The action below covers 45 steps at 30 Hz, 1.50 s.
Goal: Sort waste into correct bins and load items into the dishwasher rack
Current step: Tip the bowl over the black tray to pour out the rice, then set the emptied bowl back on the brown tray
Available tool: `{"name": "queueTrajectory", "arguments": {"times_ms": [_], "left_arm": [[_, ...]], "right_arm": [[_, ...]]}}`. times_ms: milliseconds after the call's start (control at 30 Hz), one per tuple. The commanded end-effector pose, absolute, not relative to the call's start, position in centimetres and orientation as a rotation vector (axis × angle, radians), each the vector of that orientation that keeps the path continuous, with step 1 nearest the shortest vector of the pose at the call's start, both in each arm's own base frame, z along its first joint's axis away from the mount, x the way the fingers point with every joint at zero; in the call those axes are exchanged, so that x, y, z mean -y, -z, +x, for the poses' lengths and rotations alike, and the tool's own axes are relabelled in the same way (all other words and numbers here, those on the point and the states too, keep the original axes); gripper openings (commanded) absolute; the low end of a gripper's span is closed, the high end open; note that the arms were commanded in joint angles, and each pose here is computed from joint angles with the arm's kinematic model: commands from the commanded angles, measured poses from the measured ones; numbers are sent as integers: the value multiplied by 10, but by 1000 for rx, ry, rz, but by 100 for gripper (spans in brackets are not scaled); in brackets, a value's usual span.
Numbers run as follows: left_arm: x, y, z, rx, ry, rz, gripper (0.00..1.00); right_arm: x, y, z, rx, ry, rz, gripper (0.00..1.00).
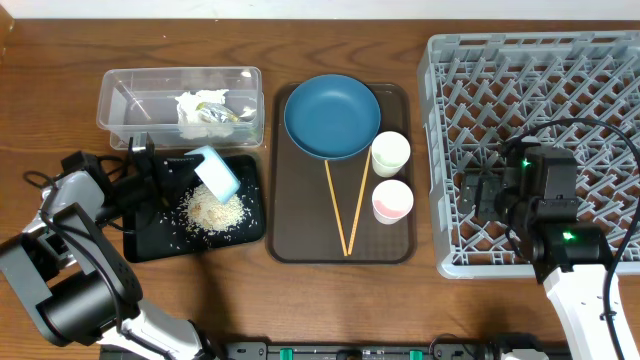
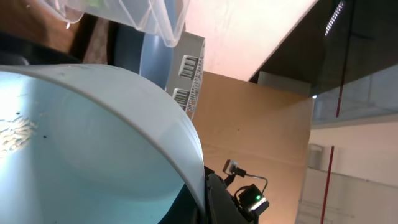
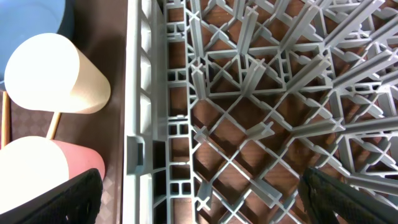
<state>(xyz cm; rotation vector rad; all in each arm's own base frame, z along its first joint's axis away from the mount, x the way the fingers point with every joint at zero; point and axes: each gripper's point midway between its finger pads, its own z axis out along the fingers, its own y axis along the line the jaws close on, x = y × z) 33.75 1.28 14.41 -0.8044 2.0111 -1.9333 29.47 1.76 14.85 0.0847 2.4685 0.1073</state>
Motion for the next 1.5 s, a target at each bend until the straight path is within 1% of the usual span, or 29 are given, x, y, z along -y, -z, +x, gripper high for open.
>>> {"name": "queueTrajectory", "arguments": {"times_ms": [0, 100, 167, 233, 267, 300, 367, 467, 500, 567, 667, 700, 800, 900, 1033, 1133, 1300, 1467], "left_arm": [[-17, -141, 338, -2013, 1899, -783, 6], [-17, -153, 339, -1954, 1944, -753, 6], [-18, -147, 340, -1989, 1904, -747, 6], [-20, -136, 340, -2050, 1868, -828, 6], [-20, -142, 340, -2010, 1902, -808, 6], [-18, -153, 341, -1951, 1924, -713, 6], [-16, -155, 340, -1956, 1881, -633, 6], [-19, -138, 339, -2056, 1816, -710, 6], [-19, -139, 339, -2049, 1830, -729, 6], [-17, -155, 340, -1952, 1885, -638, 6], [-19, -150, 342, -1983, 1846, -629, 6], [-19, -147, 341, -2005, 1847, -671, 6], [-14, -158, 341, -1961, 1910, -667, 6], [-5, -165, 340, -1990, 1889, -612, 6], [17, -168, 334, -2151, 1743, -508, 6], [37, -160, 328, -2353, 1529, -435, 6], [81, -154, 315, -2556, 1233, -168, 6], [117, -124, 309, -2735, 894, 28, 9]], "right_arm": [[-20, -157, 299, -2448, -111, 64, 99], [-20, -157, 298, -2448, -111, 64, 99], [-20, -157, 298, -2450, -111, 64, 99], [-20, -157, 298, -2448, -111, 64, 99], [-20, -157, 298, -2448, -111, 64, 99], [-20, -157, 298, -2448, -111, 64, 99], [-20, -157, 298, -2449, -111, 64, 99], [-20, -157, 298, -2448, -111, 64, 99], [-20, -157, 298, -2448, -111, 64, 99], [-20, -157, 298, -2448, -111, 64, 99], [-20, -157, 298, -2448, -111, 64, 99], [-20, -157, 298, -2448, -111, 64, 99], [-20, -157, 298, -2448, -110, 64, 99], [-20, -157, 298, -2448, -111, 64, 99], [-19, -157, 298, -2448, -110, 64, 99], [-19, -157, 298, -2448, -110, 64, 99], [-19, -157, 299, -2448, -110, 64, 99], [-19, -157, 298, -2448, -110, 65, 99]]}}
